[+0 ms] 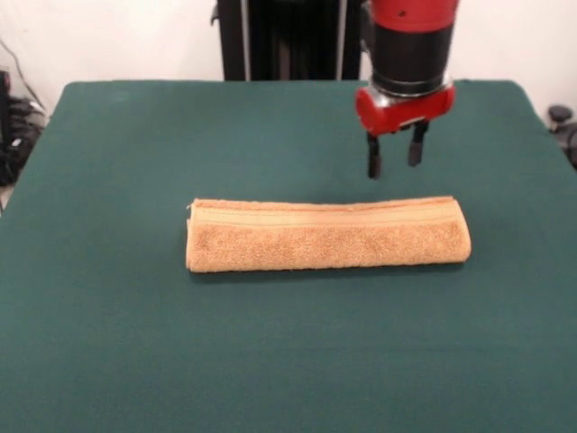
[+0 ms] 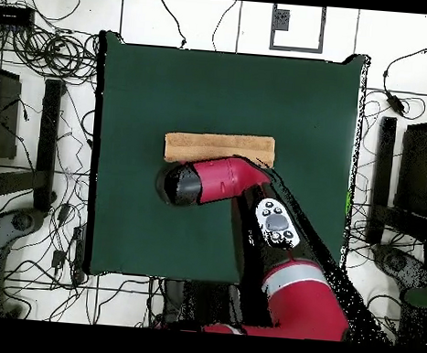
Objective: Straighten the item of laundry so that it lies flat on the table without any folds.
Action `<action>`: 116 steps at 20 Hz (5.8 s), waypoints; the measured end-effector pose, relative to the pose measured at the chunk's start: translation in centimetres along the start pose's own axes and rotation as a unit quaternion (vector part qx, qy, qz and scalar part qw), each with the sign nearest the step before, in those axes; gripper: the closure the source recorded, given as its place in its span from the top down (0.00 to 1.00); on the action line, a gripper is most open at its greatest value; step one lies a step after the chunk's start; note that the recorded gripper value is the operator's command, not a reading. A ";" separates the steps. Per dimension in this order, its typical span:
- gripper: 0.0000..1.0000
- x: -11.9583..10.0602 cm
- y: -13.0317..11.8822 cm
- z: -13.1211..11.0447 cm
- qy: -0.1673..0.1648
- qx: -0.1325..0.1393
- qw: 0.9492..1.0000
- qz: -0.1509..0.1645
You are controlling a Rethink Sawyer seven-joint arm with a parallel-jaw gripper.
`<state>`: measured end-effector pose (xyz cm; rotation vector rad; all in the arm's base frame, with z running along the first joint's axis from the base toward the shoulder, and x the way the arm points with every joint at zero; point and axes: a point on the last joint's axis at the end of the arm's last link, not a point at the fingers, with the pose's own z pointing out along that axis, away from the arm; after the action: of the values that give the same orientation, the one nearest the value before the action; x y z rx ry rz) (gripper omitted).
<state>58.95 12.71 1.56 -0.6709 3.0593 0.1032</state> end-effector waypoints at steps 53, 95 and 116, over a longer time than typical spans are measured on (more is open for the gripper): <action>1.00 1.1 3.3 6.0 -0.034 -0.067 0.987 -0.143; 1.00 -2.7 -2.2 4.7 0.028 -0.073 0.990 -0.119; 1.00 -2.6 -0.8 4.8 0.034 -0.029 0.988 -0.150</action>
<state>61.62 13.37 -3.24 -1.1513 2.9840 0.1689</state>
